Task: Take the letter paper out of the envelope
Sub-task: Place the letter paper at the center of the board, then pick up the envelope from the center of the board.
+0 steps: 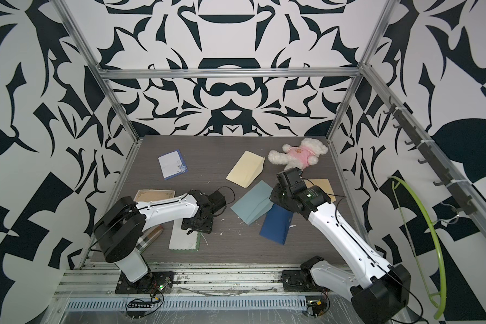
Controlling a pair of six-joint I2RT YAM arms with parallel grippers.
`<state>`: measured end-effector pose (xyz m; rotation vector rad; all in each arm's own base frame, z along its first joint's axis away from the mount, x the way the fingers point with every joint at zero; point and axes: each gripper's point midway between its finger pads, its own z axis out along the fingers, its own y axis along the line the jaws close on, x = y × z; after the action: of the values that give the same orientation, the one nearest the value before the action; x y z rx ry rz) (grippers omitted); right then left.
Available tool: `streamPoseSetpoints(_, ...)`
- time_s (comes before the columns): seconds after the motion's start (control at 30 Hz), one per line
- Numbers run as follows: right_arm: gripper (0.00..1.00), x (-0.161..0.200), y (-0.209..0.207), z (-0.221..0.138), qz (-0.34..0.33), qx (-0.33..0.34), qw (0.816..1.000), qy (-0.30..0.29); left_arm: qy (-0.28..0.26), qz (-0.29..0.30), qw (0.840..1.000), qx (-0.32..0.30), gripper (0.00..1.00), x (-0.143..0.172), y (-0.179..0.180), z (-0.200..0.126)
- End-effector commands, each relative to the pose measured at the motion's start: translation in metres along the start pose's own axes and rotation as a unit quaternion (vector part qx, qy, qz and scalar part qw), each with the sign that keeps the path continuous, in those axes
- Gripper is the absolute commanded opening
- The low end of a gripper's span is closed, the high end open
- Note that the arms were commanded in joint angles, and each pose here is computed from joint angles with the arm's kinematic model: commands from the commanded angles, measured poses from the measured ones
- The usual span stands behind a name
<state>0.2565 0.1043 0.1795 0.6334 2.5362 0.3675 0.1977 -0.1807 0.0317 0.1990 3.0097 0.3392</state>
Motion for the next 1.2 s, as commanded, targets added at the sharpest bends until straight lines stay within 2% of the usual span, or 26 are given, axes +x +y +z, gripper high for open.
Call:
streamPoseSetpoints(0.0, 0.43, 0.0, -0.036, 0.002, -0.013, 0.083, 0.996, -0.02, -0.012, -0.004, 1.0, 0.011, 0.78, -0.006, 0.0, -0.017)
streamPoseSetpoints(0.13, 0.51, 0.011, -0.058, 0.018, -0.049, 0.129, 0.99, 0.0, -0.029, -0.008, 0.999, 0.033, 0.79, -0.015, -0.006, -0.032)
streamPoseSetpoints(0.27, 0.55, 0.019, -0.066, 0.034, -0.08, 0.15, 0.985, 0.031, -0.053, -0.01, 0.993, 0.1, 0.8, -0.029, -0.028, -0.054)
streamPoseSetpoints(0.33, 0.55, 0.023, -0.068, 0.046, -0.087, 0.152, 0.983, 0.057, -0.067, -0.012, 0.987, 0.147, 0.79, -0.035, -0.044, -0.063)
streamPoseSetpoints(0.47, 0.55, 0.031, -0.075, 0.069, -0.097, 0.157, 0.977, 0.104, -0.086, -0.004, 0.962, 0.257, 0.75, -0.047, -0.088, -0.079)
streamPoseSetpoints(0.63, 0.54, 0.034, -0.09, 0.088, -0.097, 0.169, 0.971, 0.14, -0.079, 0.007, 0.95, 0.301, 0.71, -0.057, -0.116, -0.087)
streamPoseSetpoints(0.83, 0.45, 0.048, -0.108, 0.109, -0.107, 0.195, 0.959, 0.177, -0.08, 0.018, 0.947, 0.311, 0.69, -0.062, -0.127, -0.092)
streamPoseSetpoints(1.17, 0.2, 0.063, -0.119, 0.118, -0.106, 0.215, 0.947, 0.212, -0.071, 0.024, 0.946, 0.314, 0.69, -0.061, -0.132, -0.09)
